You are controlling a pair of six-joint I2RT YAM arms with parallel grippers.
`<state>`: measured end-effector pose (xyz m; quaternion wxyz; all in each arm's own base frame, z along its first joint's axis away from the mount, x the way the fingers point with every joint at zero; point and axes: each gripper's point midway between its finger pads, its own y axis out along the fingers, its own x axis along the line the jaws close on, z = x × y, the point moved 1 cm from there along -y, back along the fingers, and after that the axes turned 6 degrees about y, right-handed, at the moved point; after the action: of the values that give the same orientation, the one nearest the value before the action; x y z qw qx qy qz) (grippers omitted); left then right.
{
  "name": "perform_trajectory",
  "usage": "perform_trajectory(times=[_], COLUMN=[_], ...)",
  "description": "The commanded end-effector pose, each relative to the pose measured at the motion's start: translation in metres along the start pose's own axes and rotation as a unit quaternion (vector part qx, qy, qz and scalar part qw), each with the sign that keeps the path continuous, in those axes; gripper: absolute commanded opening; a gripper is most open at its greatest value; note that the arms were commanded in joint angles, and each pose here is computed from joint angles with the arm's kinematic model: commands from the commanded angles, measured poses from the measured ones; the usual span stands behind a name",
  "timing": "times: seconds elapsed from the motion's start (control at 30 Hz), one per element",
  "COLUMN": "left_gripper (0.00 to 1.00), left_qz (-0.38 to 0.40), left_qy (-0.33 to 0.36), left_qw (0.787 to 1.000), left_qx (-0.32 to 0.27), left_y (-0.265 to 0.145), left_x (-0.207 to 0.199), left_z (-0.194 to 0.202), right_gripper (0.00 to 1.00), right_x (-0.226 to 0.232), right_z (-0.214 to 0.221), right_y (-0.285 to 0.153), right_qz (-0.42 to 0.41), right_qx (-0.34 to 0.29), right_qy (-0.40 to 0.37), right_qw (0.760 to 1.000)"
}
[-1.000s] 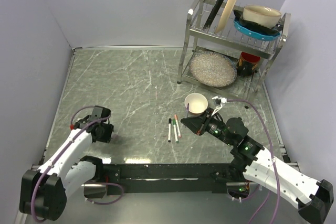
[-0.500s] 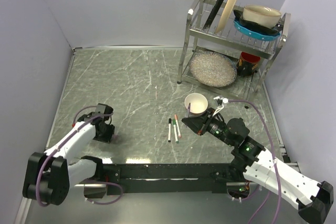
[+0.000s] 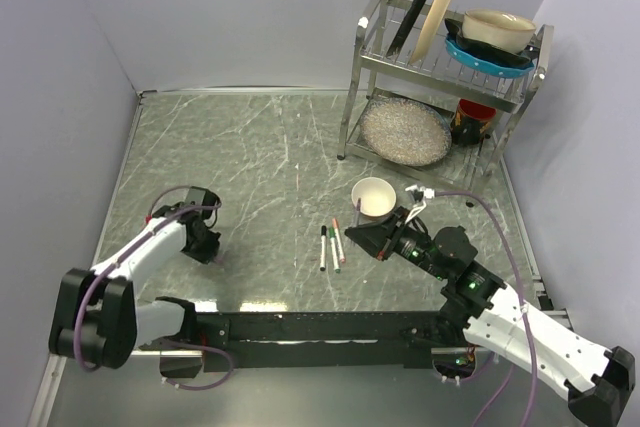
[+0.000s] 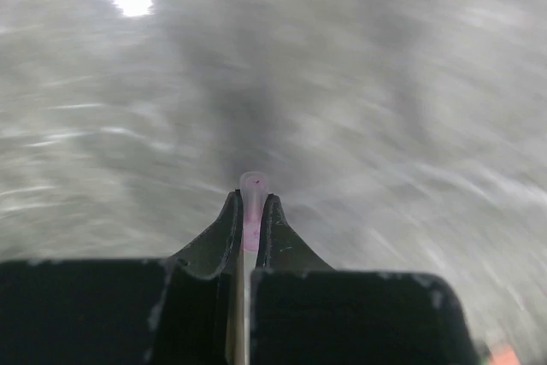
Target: Insert the pens into the pen caps
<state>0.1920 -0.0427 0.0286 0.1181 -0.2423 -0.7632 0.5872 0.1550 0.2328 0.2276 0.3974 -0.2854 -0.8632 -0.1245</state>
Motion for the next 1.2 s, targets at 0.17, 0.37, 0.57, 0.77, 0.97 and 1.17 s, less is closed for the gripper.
perform_trajectory(times=[0.17,0.37,0.57,0.77,0.97,1.17], left_gripper=[0.01,0.01,0.01,0.01,0.01,0.01], left_qz=[0.487,0.645,0.730,0.772,0.791,0.795], left_qy=[0.157,0.241,0.296,0.302,0.295,0.291], left_qw=[0.856,0.725,0.616,0.559,0.536,0.532], left_qx=[-0.076,-0.029,-0.006,-0.003,-0.004,-0.004], left_y=[-0.166,-0.232,-0.277,-0.303,-0.315,-0.318], left_x=[-0.115,-0.127,-0.125,-0.116,-0.112,-0.113], left_z=[0.001,0.042,0.083,0.104,0.111,0.114], right_gripper=[0.00,0.00,0.00,0.00,0.00,0.00], right_x=[0.029,0.040,0.052,0.060,0.064,0.067], right_z=[0.030,0.039,0.052,0.061,0.065,0.066], right_y=[0.008,0.009,0.010,0.018,0.022,0.024], right_qz=[-0.108,-0.146,-0.182,-0.185,-0.188,-0.188], right_qx=[0.082,0.099,0.116,0.125,0.127,0.126], right_qy=[0.000,-0.002,-0.012,-0.006,0.004,0.004], right_qw=[0.991,0.984,0.976,0.975,0.974,0.974])
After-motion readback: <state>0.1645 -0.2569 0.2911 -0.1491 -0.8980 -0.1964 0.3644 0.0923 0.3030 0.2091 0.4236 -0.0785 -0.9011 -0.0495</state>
